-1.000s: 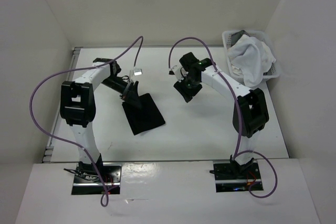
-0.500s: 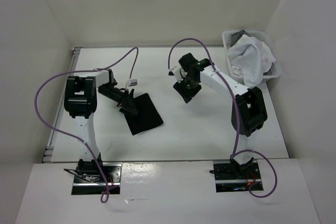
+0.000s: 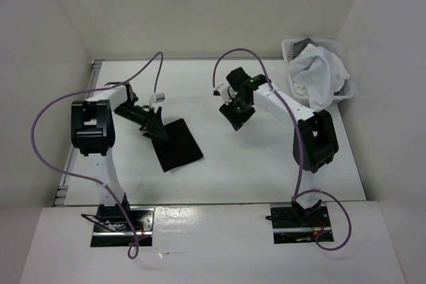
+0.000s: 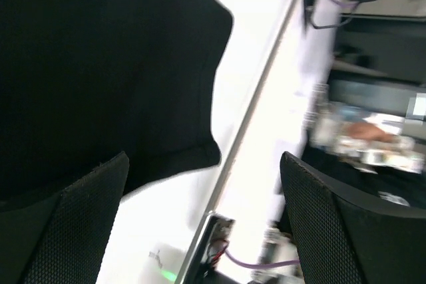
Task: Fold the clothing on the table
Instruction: Fold the skirt
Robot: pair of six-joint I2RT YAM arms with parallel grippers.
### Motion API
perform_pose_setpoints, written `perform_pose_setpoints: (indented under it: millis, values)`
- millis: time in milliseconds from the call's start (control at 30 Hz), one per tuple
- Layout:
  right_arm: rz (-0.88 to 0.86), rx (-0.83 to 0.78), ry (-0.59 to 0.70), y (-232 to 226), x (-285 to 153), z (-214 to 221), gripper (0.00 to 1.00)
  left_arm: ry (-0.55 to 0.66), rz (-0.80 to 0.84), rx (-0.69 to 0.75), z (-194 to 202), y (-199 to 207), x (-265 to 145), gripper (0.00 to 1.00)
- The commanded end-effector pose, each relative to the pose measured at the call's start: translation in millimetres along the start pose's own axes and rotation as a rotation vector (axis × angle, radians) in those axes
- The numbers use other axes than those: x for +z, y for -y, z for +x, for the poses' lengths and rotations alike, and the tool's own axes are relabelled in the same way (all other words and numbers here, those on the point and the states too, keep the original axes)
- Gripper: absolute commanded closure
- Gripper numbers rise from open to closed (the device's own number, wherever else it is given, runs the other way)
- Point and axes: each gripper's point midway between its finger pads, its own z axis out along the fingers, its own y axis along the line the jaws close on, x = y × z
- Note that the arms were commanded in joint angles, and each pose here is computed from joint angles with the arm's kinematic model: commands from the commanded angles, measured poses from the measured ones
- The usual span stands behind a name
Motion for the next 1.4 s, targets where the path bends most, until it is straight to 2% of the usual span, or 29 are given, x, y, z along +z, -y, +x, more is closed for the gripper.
perform_pose_setpoints:
  millis: [0,133,267,367,433,467,500,533,600,633,667,733,833,867,1000,1167,1367]
  values:
    - [0.032,-0.011,0.07,1.4,-12.9,-12.2,0.46,0.078,-0.124,0.173,-23.6,38.0,-32.3,0.0]
    - [0.058,-0.012,0.084,3.9,-20.1,-10.5,0.46,0.129,-0.19,0.226,-23.9,71.8,-48.7,0.0]
    - [0.119,-0.001,0.111,11.7,-30.3,-11.0,0.46,0.263,-0.291,0.331,-35.6,119.8,-86.8,0.0]
    - [0.217,0.08,0.154,36.8,-46.7,-7.8,0.42,0.406,-0.454,0.348,-38.7,129.2,-133.0,0.0]
    - [0.303,0.167,0.171,66.4,-56.0,5.5,0.41,0.561,-0.646,0.299,-37.9,121.9,-180.4,0.0]
    - [0.344,0.222,0.215,77.6,-72.3,8.1,0.39,0.603,-0.702,0.244,-30.8,110.5,-190.6,0.0]
    - [0.383,0.275,0.247,91.4,-78.9,13.5,0.38,0.706,-0.801,0.222,-29.6,100.9,-221.9,0.0]
    - [0.441,0.368,0.268,118.9,-92.4,30.2,0.34,0.793,-0.861,0.187,-20.3,109.5,-235.5,0.0]
    - [0.512,0.496,0.353,142.4,-119.8,51.1,0.32,0.901,-1.006,0.076,2.1,83.8,-265.0,0.0]
    - [0.562,0.592,0.374,165.2,-134.3,75.8,0.28,0.961,-1.043,0.039,10.7,87.1,-272.1,0.0]
    - [0.584,0.642,0.403,166.8,-143.9,92.1,0.27,0.991,-1.097,-0.004,17.6,78.7,-282.6,0.0]
    - [0.667,0.746,0.451,188.1,-163.3,122.9,0.24,1.029,-1.137,-0.109,36.2,59.9,-295.0,0.0]
    - [0.736,0.835,0.504,193.9,-177.1,155.1,0.19,1.066,-1.241,-0.243,61.2,25.9,-322.6,0.0]
    - [0.758,0.901,0.496,199.3,-176.6,178.5,0.16,1.055,-1.232,-0.285,68.8,11.2,-319.3,0.0]
    - [0.772,0.988,0.596,200.8,-194.0,213.7,0.09,1.051,-1.049,-0.269,70.8,-14.9,-308.4,0.0]
    - [0.797,0.998,0.581,203.5,-195.3,233.2,0.09,1.05,-1.052,-0.281,81.7,-26.0,-312.9,0.0]
    - [0.757,0.952,0.599,200.0,-193.6,229.8,0.07,1.098,-1.102,-0.183,79.4,1.4,-311.5,0.0]
